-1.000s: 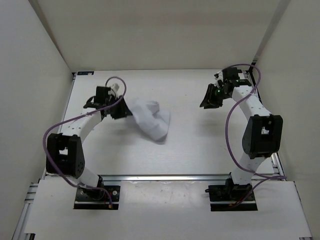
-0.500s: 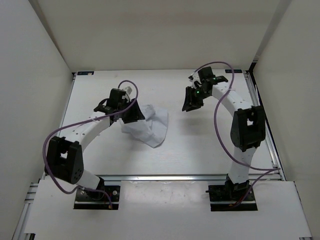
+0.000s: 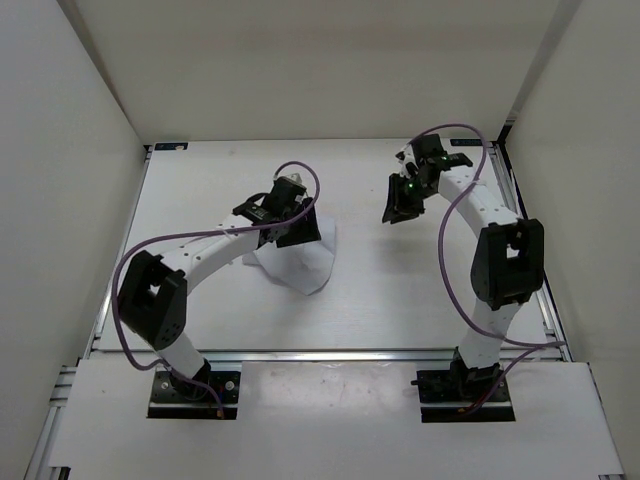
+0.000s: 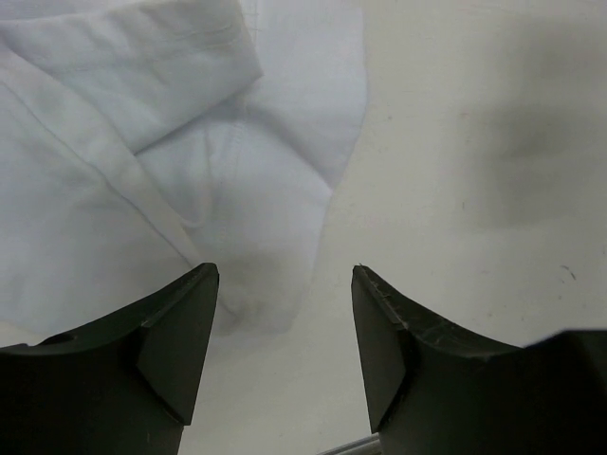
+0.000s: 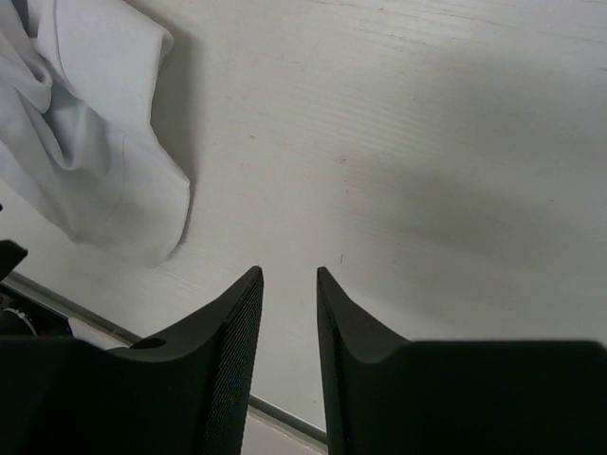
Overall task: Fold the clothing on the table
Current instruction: Flatten the skirt out
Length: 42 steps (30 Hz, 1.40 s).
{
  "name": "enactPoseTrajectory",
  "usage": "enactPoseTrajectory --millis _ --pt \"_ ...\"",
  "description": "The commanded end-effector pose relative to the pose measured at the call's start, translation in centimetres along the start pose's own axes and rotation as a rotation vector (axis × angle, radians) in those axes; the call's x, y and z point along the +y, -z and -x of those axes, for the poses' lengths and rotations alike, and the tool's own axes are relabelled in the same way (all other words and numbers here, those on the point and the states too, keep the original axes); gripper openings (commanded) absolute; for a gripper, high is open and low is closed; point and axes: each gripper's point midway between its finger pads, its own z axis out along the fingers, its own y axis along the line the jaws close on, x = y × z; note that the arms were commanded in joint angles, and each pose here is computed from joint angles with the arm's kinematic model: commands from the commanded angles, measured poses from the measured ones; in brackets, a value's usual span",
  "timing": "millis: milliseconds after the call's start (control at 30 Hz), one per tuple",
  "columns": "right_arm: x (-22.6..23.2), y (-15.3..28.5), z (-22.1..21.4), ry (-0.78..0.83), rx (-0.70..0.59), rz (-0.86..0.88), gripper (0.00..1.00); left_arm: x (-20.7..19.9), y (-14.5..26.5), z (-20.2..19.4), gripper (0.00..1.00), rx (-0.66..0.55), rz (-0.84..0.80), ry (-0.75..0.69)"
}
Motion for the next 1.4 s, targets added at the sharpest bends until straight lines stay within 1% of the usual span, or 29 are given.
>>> enactPoseTrajectory --millis 0,67,100,133,267,367,467,533,600,667,800,833,900,933,967,1033,1067,1100,1133,1167,1200,1233,1267,1300,1333,1367 --pt "0.3 2.0 -0.3 0.019 -0.050 -0.016 0.34 1.7 0.1 0.2 0.69 0.001 0.112 0.052" --pt "0.3 2.3 -0.5 0.022 -0.061 -0.017 0.35 2.3 0.2 -0.3 0.69 0.007 0.146 0.062" --pt "0.2 1.9 -1.1 0.017 -0.043 -0.019 0.35 2.8 0.0 -1.3 0.68 0.031 0.165 0.068" --pt "-0.1 2.0 -1.6 0.017 -0.035 -0.023 0.35 3.2 0.1 -1.6 0.68 0.030 0.182 0.070" --pt "-0.4 2.2 -2.1 0.022 -0.044 -0.028 0.34 3.4 0.4 -2.2 0.68 0.007 0.192 0.093" --pt "-0.6 2.0 -2.4 0.025 -0.031 -0.020 0.34 4.2 -0.5 -3.0 0.67 0.034 0.204 0.116" --pt "-0.8 2.2 -2.5 0.030 -0.022 -0.030 0.34 3.8 -1.2 -3.9 0.67 0.055 0.188 0.121" --pt "-0.8 2.4 -2.1 0.031 -0.036 -0.030 0.34 3.6 -1.5 -4.1 0.65 0.050 0.198 0.114" --pt "-1.1 2.4 -2.3 0.021 -0.034 -0.031 0.35 3.6 -2.1 -4.3 0.61 0.066 0.189 0.114" --pt "-1.3 2.4 -2.3 0.014 -0.032 -0.031 0.34 3.9 -2.8 -4.7 0.54 0.080 0.195 0.109" --pt "-0.9 2.3 -2.3 0.011 -0.032 -0.020 0.34 4.5 -4.5 -5.8 0.54 0.122 0.223 0.066" --pt "-1.2 2.6 -2.1 0.012 -0.041 -0.028 0.34 4.2 -4.8 -5.9 0.52 0.132 0.219 0.052" --pt "-0.9 2.9 -1.9 0.019 -0.045 -0.034 0.35 3.7 -5.4 -6.0 0.34 0.149 0.217 0.013" --pt "-1.1 3.0 -1.9 0.020 -0.050 -0.040 0.34 3.4 -5.7 -5.9 0.08 0.154 0.209 0.010" --pt "-1.2 3.1 -1.9 0.024 -0.052 -0.052 0.34 2.5 -5.5 -5.5 0.00 0.156 0.182 0.007" --pt "-1.6 3.5 -1.7 0.013 -0.068 -0.062 0.34 -1.1 -4.6 -4.5 0.00 0.149 0.056 -0.015" --pt "-2.0 3.6 -1.9 0.007 -0.074 -0.080 0.33 -3.1 -4.0 -3.2 0.00 0.116 -0.007 -0.034" --pt "-2.5 3.7 -1.9 -0.004 -0.080 -0.102 0.34 -6.0 -2.8 -1.8 0.00 0.090 -0.113 -0.058" --pt "-2.9 4.5 -1.4 -0.022 -0.103 -0.112 0.33 -8.2 -1.9 -1.6 0.00 0.098 -0.197 -0.082" --pt "-3.7 4.5 -1.7 -0.036 -0.103 -0.134 0.34 -11.3 -0.3 -0.1 0.00 0.066 -0.288 -0.103" --pt "-4.5 5.1 -1.2 -0.059 -0.131 -0.157 0.34 -14.7 2.1 1.3 0.00 0.053 -0.424 -0.127" --pt "-4.9 5.9 -0.9 -0.072 -0.155 -0.162 0.34 -16.4 3.2 1.1 0.00 0.086 -0.514 -0.130" --pt "-5.2 5.9 -0.9 -0.076 -0.157 -0.167 0.33 -17.7 5.0 2.7 0.00 0.062 -0.582 -0.124" --pt "-5.8 6.6 -0.8 -0.102 -0.175 -0.174 0.33 -19.3 7.5 3.5 0.00 0.056 -0.684 -0.122" --pt "-6.2 7.1 -0.8 -0.113 -0.192 -0.183 0.33 -19.7 8.8 4.4 0.00 0.040 -0.732 -0.109" --pt "-6.4 7.4 -0.7 -0.118 -0.205 -0.188 0.33 -19.0 10.2 5.1 0.00 0.013 -0.751 -0.100"
